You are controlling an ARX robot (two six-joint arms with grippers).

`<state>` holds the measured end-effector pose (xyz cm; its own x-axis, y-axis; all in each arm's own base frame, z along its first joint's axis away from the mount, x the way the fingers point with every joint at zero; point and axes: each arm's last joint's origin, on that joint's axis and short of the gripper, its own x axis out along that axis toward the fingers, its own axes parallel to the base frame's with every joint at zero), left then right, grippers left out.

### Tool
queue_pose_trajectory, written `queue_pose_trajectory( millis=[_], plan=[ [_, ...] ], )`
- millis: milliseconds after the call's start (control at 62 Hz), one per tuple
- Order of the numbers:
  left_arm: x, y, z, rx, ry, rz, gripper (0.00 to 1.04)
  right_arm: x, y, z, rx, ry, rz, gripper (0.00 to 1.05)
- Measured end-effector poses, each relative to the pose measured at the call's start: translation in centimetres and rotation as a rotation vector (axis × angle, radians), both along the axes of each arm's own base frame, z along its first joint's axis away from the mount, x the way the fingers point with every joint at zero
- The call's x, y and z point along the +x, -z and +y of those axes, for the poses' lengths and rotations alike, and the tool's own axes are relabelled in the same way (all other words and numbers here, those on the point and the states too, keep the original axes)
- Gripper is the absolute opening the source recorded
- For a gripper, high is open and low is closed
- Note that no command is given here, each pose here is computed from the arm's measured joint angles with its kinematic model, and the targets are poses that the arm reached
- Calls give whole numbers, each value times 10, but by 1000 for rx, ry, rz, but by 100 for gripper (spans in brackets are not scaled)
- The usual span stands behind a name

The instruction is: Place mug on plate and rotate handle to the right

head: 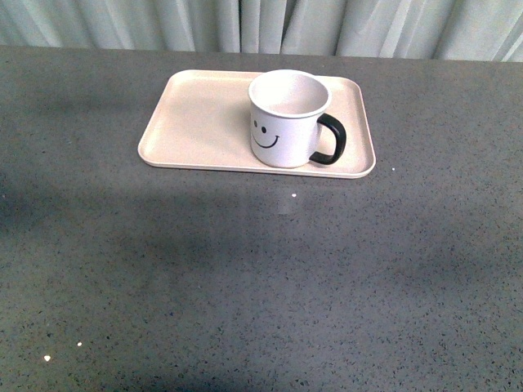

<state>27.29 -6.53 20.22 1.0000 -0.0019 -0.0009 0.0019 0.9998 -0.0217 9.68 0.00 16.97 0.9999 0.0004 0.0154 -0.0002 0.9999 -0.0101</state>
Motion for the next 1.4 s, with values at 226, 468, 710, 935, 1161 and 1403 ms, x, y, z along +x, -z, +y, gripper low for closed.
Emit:
queue_pose_trajectory(
  millis=[226,468,710,935,1161,1403],
  plan=[
    [-41,13,25,11,11,6,1,0,0,0,0,1,0,95],
    [-77,23,44,12,1,6,1,0,0,0,0,0,0,95],
    [-106,35,59,12,21,-5,1,0,0,0,0,0,0,95],
    [-123,38,65,13,3,8,1,0,0,0,0,0,0,95],
    [-135,36,65,13,3,3,1,0,0,0,0,0,0,95],
    [-145,33,65,13,3,-10,1,0,0,0,0,0,0,95]
  ],
)
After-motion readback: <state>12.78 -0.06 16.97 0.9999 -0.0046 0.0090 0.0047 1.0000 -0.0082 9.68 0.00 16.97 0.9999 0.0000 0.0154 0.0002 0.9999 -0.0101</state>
